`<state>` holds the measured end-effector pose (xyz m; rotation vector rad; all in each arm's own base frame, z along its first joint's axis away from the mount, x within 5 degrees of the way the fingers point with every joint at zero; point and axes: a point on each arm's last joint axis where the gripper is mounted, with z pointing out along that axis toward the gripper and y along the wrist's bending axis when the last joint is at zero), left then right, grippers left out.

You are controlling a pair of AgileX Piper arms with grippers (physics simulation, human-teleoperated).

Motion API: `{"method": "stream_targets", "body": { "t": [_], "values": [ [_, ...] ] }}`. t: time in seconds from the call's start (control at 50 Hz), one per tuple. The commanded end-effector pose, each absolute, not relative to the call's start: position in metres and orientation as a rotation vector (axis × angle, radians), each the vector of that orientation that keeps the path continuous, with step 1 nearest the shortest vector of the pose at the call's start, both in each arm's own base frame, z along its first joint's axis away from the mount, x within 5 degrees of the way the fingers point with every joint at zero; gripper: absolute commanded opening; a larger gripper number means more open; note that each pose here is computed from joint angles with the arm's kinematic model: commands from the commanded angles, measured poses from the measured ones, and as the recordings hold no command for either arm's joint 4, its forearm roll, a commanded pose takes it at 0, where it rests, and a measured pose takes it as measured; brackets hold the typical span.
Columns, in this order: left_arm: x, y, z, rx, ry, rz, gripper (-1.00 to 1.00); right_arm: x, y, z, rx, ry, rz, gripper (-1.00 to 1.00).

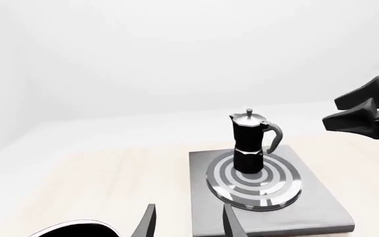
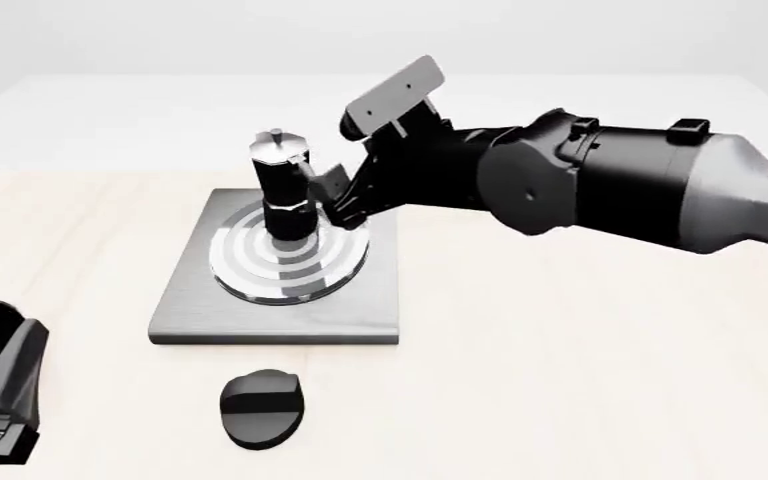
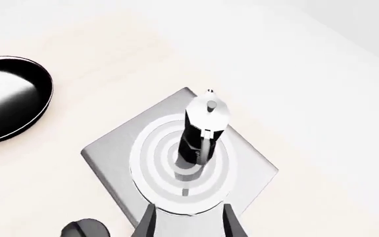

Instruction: Turn on the stove and put the moka pot on it.

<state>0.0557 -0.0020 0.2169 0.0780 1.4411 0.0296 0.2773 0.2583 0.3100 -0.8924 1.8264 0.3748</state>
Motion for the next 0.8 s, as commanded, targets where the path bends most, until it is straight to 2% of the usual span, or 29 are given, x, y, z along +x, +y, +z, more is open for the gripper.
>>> {"method": "stream_targets", "body": {
  "t": [0.02,0.3,0.5,0.7,0.8],
  "values": [
    [0.056,-0.002,0.216,0.082,1.445,0.032,1.00,0.237,0.220,0.337,-0.879,1.767,0.377,1.00],
    [0.056,-0.002,0.216,0.078,1.446,0.029,1.00,0.195,0.176,0.347,-0.834,1.719,0.382,1.00],
    [0.056,-0.002,0.216,0.078,1.454,0.029,1.00,0.148,0.123,0.341,-0.730,1.657,0.396,1.00],
    [0.056,-0.001,0.216,0.074,1.453,0.040,1.00,0.114,0.083,0.321,-0.586,1.635,0.419,1.00],
    [0.056,-0.001,0.216,0.077,1.448,0.044,1.00,0.092,0.060,0.310,-0.520,1.571,0.401,1.00]
  ]
}}
